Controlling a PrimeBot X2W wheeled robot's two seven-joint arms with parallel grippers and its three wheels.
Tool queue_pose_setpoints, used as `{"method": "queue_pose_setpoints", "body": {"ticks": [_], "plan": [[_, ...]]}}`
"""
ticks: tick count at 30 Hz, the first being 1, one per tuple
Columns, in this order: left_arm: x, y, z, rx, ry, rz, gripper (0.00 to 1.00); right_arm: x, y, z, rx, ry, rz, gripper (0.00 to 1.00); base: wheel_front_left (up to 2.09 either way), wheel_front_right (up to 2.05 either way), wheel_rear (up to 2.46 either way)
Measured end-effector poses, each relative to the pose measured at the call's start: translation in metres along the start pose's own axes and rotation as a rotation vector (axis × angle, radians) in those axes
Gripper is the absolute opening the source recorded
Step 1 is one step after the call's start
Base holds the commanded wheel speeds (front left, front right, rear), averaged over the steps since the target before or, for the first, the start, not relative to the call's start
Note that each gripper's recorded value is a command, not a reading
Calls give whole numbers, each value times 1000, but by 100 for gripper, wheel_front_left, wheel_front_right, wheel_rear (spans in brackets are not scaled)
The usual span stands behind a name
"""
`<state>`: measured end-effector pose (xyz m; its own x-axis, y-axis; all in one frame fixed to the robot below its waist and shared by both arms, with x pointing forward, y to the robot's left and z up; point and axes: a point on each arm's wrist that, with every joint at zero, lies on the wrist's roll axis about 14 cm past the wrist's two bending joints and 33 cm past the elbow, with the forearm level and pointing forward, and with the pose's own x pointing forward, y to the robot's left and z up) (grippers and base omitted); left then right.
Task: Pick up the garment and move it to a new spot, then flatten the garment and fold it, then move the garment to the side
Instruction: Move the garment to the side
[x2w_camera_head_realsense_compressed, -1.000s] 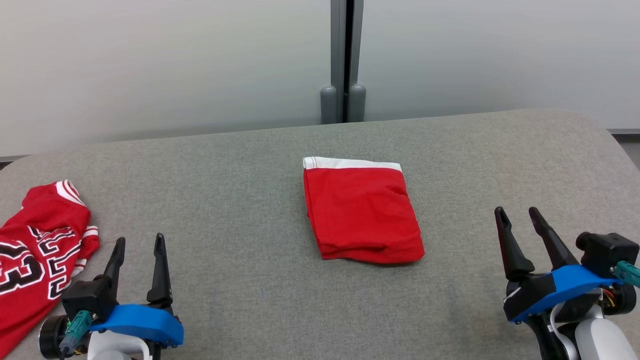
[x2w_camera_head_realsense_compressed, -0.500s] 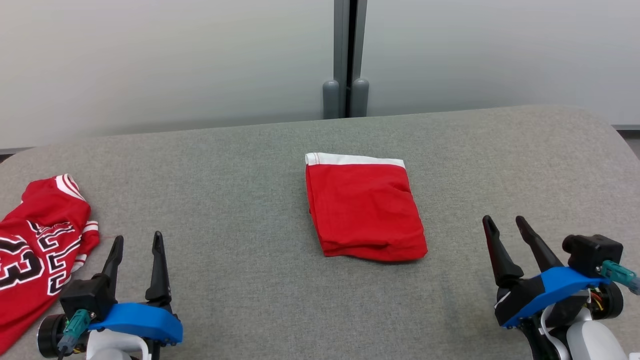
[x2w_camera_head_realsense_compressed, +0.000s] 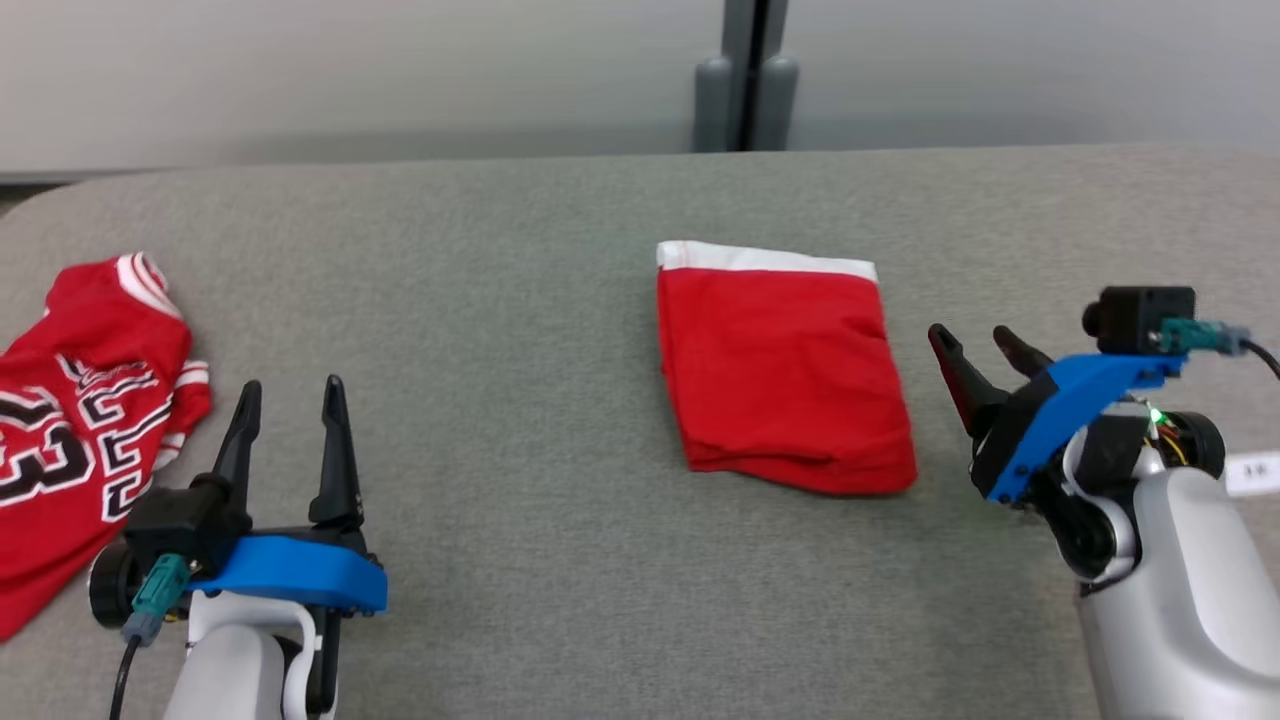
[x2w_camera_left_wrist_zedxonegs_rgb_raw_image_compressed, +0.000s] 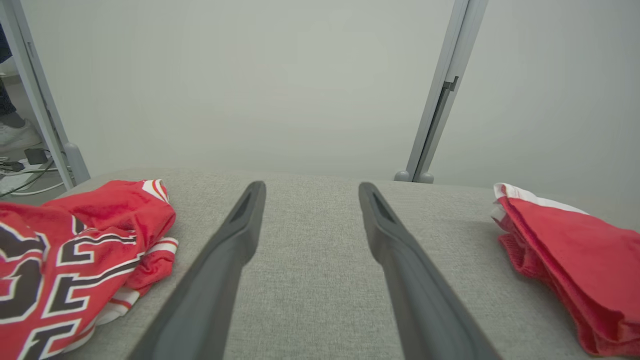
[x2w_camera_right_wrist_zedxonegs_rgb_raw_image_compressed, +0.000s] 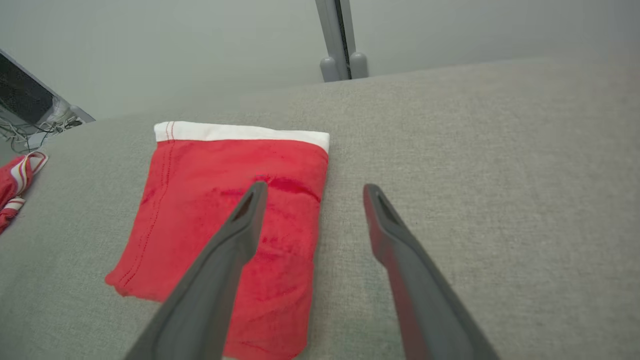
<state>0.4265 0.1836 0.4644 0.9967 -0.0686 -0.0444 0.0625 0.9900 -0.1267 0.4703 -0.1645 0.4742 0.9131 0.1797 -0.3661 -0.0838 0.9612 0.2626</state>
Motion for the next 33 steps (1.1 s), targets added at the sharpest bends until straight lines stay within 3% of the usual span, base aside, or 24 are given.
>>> {"method": "queue_pose_setpoints", "body": {"ticks": [6,16,17,18,19,20,23,26,33], "plan": [[-1,11,-1,6,1,27,100,37,6,-47,14,256,-8,100,0,0,0],[-10,28,-8,15,24,73,100,57,12,-92,-15,434,-25,100,0,0,0],[-10,27,-8,14,25,72,100,57,14,-94,-17,447,-19,94,0,0,0],[-10,26,-8,12,25,69,100,57,17,-94,-15,452,-10,31,0,0,0],[-8,25,-8,11,25,65,100,57,19,-94,-31,453,-3,9,0,0,0],[-7,22,-9,9,26,59,100,56,20,-95,-43,457,4,0,0,0,0],[-1,13,-11,4,28,33,100,54,25,-92,-94,441,22,0,0,0,0],[10,2,-14,4,30,-4,100,53,21,-81,-218,423,27,0,0,0,0],[46,-37,-21,3,17,-129,100,32,-47,-39,-443,393,-68,0,0,0,0]]}}
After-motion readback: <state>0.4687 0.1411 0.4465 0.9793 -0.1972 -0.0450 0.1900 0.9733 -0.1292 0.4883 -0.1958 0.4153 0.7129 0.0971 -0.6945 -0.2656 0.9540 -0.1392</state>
